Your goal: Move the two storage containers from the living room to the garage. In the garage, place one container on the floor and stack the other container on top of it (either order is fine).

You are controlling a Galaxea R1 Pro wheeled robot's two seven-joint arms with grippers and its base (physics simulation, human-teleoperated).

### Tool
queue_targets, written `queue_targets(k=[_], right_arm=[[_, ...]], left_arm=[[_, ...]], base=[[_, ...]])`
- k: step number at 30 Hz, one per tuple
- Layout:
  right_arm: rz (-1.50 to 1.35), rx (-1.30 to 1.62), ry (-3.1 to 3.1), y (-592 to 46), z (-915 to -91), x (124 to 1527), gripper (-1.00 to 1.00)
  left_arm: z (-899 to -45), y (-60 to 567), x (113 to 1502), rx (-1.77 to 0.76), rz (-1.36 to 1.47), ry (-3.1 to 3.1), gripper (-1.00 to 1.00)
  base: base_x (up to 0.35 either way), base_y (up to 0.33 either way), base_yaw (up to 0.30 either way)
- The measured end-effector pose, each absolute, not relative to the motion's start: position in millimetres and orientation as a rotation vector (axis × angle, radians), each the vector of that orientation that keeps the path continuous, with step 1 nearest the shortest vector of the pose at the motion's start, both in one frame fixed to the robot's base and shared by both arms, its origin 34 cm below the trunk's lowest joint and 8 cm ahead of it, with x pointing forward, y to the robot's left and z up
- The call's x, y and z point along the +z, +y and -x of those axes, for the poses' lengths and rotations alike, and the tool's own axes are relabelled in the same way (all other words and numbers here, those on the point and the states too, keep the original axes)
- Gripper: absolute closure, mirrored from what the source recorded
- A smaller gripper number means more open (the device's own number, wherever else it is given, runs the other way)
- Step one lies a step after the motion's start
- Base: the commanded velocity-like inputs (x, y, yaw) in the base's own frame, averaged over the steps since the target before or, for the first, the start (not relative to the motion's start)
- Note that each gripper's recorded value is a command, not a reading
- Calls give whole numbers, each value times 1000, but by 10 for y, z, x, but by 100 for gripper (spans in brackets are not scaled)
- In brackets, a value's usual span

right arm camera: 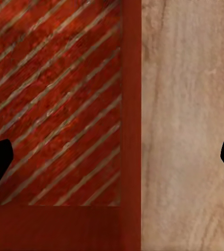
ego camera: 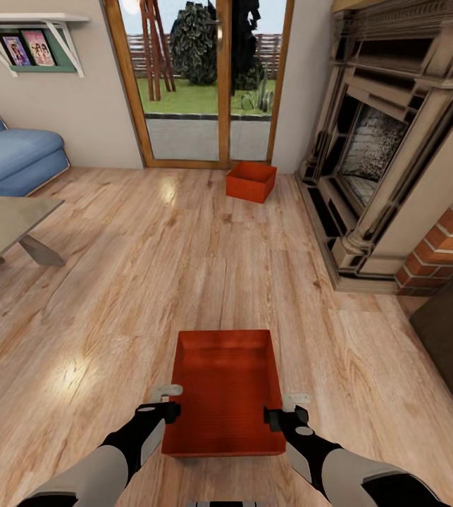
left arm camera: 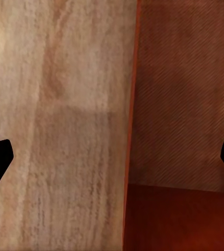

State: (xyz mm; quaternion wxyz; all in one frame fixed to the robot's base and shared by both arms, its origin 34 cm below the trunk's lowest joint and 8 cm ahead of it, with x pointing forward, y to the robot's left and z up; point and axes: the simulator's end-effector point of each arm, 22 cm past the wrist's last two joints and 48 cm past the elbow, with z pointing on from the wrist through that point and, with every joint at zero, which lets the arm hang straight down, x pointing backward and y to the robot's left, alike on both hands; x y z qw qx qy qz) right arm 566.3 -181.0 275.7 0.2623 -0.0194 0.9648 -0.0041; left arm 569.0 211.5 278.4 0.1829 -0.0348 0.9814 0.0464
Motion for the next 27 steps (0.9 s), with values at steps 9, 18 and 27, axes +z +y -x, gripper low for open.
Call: queue_targets(k=[9, 18, 27], right_arm=[[49, -11, 2610, -1811, -5665, 2758, -100], [48, -11, 2610, -1811, -5663, 2757, -100], [49, -11, 2611, -1811, -5625, 2584, -100]], left_arm=[[-5698, 2115, 2788, 130, 99, 2767, -100], [-5702, 2115, 2790, 130, 101, 2766, -100], [-5660, 2115, 2616, 130, 100, 2767, -100]], base=[[0, 0, 0], [0, 0, 0], [0, 0, 0]])
